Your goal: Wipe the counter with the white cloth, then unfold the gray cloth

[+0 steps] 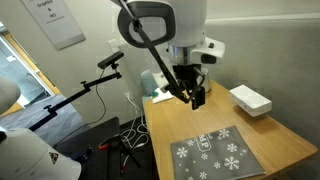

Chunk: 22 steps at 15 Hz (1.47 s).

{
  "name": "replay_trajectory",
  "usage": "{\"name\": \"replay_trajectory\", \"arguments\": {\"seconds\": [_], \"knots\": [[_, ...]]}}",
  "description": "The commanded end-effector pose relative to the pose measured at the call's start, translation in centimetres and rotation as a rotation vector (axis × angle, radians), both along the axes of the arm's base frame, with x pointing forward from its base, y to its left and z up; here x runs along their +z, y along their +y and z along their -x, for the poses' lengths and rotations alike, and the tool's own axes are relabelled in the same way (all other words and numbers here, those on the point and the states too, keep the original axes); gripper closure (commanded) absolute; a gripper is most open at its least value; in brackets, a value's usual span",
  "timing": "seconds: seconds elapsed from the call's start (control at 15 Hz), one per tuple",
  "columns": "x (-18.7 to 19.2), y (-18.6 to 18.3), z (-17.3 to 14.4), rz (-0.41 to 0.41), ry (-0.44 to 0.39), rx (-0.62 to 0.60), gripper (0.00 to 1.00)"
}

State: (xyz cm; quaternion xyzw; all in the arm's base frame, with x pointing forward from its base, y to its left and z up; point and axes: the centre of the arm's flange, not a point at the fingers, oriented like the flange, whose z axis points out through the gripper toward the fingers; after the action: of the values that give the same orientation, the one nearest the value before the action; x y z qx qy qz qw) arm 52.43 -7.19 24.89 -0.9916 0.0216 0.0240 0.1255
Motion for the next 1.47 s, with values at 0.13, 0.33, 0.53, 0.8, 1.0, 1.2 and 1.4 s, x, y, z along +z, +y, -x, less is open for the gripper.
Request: {"name": "replay_trajectory", "arguments": {"seconds": [0.13,0.33,0.53,0.8,1.0,1.2,1.4], "knots": [[-2.1,-6.2,-0.4,-0.062,0.004,0.06,0.0],[-4.2,-7.8,0.5,-0.051,0.021,0.035,0.0],[-4.4,-7.8,1.0,-0.044,0.039,0.034,0.0],[-5.0,-8.9,0.7,0.011,0.036,0.002,0.0],[-5.5,-12.8,1.5,0.066,0.003,-0.093,0.0],[-6.8,-16.3,2.5,0.086,-0.004,-0.159,0.0],[-9.0,-18.4,3.2,0.08,0.015,-0.196,0.0]]}}
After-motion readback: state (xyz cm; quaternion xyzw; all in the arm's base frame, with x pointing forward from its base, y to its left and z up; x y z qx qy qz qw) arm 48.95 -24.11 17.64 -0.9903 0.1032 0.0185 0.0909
